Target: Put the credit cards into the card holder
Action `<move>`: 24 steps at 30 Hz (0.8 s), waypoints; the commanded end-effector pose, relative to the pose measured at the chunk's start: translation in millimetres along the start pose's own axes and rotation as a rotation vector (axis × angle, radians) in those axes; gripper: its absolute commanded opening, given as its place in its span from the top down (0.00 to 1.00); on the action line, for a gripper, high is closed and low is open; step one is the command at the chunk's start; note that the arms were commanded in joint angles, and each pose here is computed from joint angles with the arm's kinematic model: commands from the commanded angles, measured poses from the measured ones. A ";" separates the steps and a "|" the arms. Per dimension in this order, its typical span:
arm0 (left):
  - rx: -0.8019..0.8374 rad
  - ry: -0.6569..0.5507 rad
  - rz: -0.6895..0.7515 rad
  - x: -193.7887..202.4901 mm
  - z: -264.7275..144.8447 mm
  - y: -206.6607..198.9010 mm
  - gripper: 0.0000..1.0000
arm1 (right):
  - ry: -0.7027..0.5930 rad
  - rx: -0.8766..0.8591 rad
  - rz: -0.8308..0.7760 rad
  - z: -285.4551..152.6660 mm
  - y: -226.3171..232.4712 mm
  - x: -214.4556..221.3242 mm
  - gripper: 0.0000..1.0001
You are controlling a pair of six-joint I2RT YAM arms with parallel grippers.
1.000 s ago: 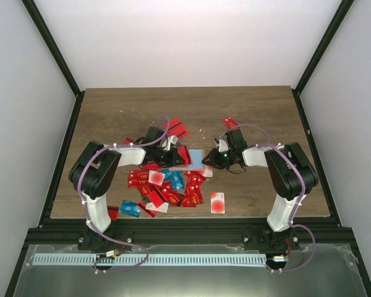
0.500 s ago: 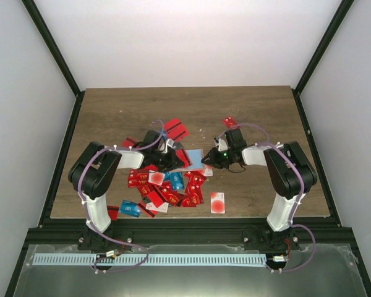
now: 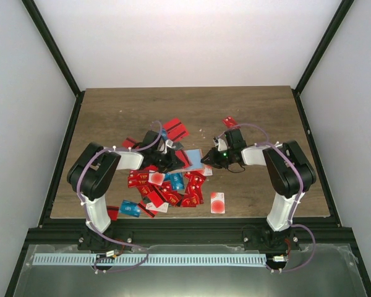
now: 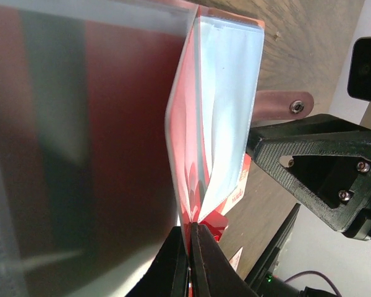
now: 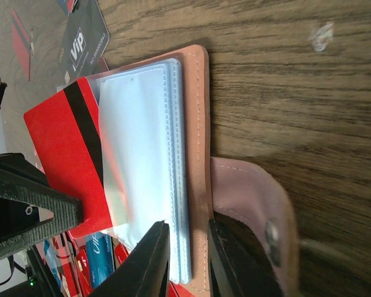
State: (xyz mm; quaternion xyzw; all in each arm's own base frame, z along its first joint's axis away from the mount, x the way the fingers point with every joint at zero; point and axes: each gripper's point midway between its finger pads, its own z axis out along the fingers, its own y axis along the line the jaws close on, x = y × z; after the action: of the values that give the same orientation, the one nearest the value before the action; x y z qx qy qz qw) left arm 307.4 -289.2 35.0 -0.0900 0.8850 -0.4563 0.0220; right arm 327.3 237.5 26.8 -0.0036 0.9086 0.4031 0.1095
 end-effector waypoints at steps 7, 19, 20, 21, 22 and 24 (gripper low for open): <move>-0.062 0.110 0.053 20.8 7.0 9.3 0.96 | 0.021 -0.017 -0.012 7.5 2.8 -0.4 0.80; -0.087 0.203 0.122 29.0 9.7 13.6 0.96 | 0.018 -0.014 -0.014 8.9 2.8 -3.9 0.81; -0.083 0.210 0.121 29.9 10.5 14.1 0.96 | 0.019 -0.013 -0.014 9.1 2.5 -3.5 0.80; -0.083 0.215 0.118 30.2 11.2 15.5 0.96 | 0.019 -0.013 -0.013 8.9 2.6 -3.2 0.80; -0.082 0.219 0.115 31.0 11.8 16.7 0.96 | 0.020 -0.014 -0.012 9.1 2.4 -2.7 0.80; -0.080 0.223 0.105 31.4 11.3 18.9 0.96 | 0.018 -0.013 -0.012 8.3 2.3 -2.7 0.81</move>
State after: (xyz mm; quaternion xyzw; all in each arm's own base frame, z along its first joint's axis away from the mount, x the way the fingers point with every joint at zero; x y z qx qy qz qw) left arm 296.3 -296.5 32.0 0.0051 0.8996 -0.4366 -0.0065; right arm 328.7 241.1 26.6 -0.0080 0.9053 0.4114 0.1056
